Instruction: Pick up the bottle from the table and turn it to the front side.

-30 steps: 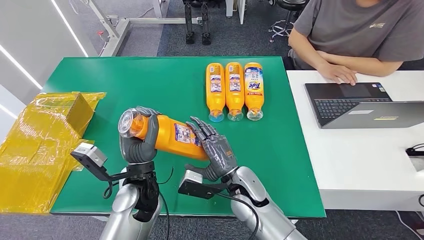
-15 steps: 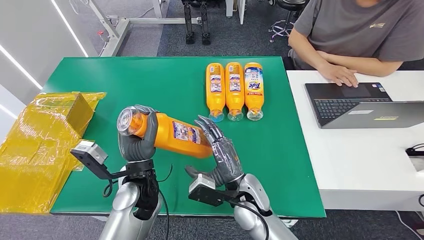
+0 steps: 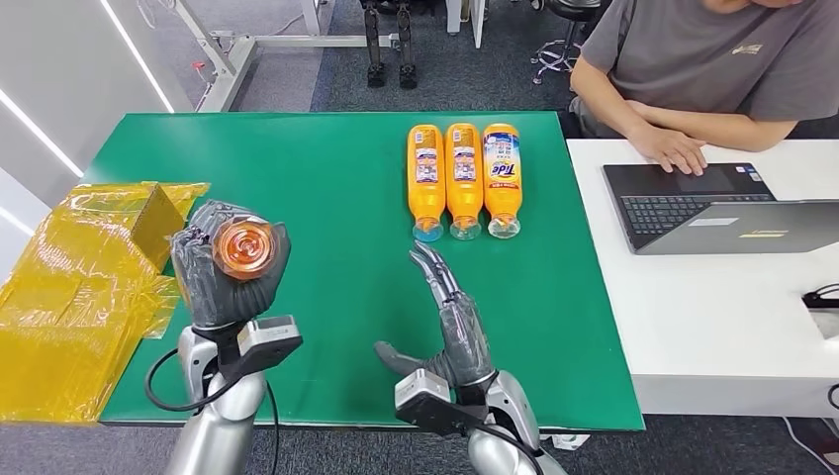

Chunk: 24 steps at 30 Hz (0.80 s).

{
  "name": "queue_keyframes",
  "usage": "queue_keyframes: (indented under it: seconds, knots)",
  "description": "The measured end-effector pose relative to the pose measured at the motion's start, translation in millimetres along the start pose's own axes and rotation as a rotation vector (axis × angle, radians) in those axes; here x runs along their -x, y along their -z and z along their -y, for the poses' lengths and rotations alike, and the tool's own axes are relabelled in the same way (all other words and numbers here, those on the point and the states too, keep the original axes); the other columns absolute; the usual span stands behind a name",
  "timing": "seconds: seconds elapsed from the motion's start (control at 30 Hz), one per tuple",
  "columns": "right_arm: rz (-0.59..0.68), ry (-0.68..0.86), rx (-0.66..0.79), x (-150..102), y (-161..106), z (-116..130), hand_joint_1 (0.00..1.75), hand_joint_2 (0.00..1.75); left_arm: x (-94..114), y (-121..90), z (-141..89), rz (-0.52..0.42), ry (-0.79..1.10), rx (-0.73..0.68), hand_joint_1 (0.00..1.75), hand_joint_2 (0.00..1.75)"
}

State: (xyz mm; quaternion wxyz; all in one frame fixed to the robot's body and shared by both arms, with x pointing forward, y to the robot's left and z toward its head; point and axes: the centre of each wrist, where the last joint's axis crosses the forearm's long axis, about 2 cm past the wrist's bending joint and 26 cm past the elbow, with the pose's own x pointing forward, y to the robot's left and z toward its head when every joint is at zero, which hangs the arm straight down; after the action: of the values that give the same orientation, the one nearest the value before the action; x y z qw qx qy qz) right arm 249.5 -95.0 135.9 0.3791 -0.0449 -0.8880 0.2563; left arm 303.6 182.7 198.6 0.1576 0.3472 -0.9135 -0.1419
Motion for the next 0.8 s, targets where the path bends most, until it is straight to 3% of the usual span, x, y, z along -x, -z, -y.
queue_keyframes:
  seconds: [0.23,0.33,0.5,0.63,0.8]
  knots:
    - [-0.001,0.015,0.032,3.7,-5.2,2.0,0.00,1.75,34.2,-15.6,-39.8,0.176,0.427,0.231,1.75,1.75]
    - [-0.003,0.017,0.048,6.3,-7.3,2.8,0.00,1.75,45.2,-18.6,-50.7,0.166,0.525,0.275,1.75,1.75]
    - [-0.009,0.011,0.062,8.6,-9.7,4.1,0.00,1.75,59.9,-18.7,-60.9,0.059,0.671,0.303,1.75,1.75]
    - [-0.019,0.030,0.084,9.2,-10.2,6.2,0.00,1.75,81.9,-16.0,-56.2,0.028,0.728,0.345,1.75,1.75]
    - [-0.004,0.092,0.130,7.1,-6.5,11.2,0.00,1.75,103.6,-27.7,-33.8,0.104,0.755,0.511,1.75,1.75]
